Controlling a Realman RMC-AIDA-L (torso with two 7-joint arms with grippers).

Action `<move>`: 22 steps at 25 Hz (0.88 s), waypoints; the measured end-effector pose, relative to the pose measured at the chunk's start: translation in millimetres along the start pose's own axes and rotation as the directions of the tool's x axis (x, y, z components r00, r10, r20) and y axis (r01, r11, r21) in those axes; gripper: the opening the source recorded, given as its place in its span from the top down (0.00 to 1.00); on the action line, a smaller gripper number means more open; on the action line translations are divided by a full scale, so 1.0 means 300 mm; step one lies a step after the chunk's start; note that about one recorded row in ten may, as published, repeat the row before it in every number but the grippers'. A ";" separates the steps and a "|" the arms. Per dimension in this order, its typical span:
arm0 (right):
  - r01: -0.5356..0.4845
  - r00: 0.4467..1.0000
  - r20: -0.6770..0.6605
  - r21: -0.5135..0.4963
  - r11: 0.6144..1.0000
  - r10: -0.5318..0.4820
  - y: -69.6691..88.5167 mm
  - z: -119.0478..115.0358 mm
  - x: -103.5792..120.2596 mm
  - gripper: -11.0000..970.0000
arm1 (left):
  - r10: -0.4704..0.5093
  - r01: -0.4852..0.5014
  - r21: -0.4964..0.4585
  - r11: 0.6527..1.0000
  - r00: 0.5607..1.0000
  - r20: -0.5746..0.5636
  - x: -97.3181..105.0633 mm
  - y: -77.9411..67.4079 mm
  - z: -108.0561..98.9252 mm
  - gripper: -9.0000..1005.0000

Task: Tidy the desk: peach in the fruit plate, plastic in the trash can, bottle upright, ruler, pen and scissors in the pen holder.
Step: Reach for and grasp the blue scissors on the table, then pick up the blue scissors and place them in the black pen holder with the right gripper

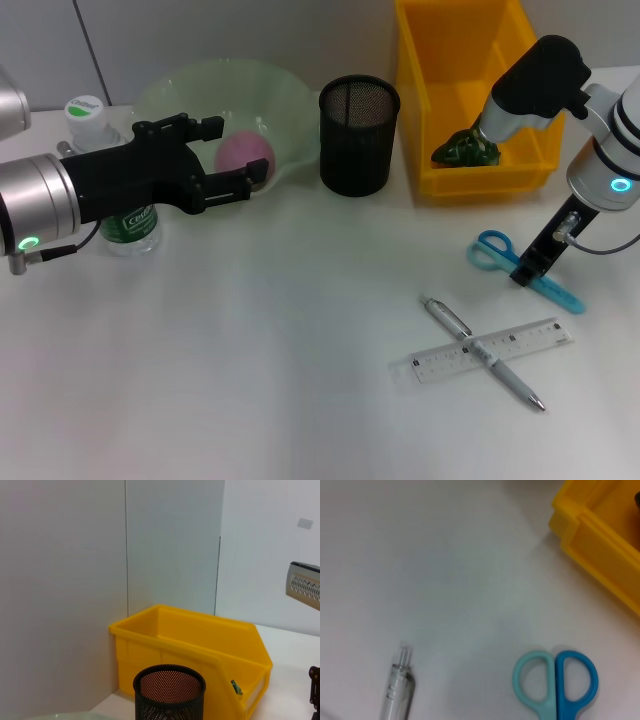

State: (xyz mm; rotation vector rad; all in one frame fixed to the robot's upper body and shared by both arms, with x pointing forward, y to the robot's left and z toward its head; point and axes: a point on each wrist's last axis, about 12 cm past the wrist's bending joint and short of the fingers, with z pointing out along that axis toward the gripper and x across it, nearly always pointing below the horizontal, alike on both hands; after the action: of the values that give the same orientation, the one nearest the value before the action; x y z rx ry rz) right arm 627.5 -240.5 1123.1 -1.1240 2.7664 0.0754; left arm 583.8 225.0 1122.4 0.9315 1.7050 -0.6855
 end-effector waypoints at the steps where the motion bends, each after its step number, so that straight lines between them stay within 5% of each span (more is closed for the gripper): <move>1: 0.000 1.000 0.000 0.000 1.000 0.000 0.000 0.000 0.000 0.74 | 0.001 -0.001 0.000 1.000 1.000 0.000 -0.001 0.000 0.001 0.20; 22: 0.013 0.998 0.064 -0.008 1.000 -0.012 0.011 -0.056 -0.028 0.76 | 0.005 -0.005 0.003 1.000 1.000 -0.002 -0.003 0.000 0.004 0.20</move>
State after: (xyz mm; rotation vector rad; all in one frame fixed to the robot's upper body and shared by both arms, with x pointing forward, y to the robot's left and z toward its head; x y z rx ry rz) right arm 629.2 -234.2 1141.1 -1.1203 2.7050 0.1191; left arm 584.7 223.8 1123.0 0.9381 1.7032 -0.6842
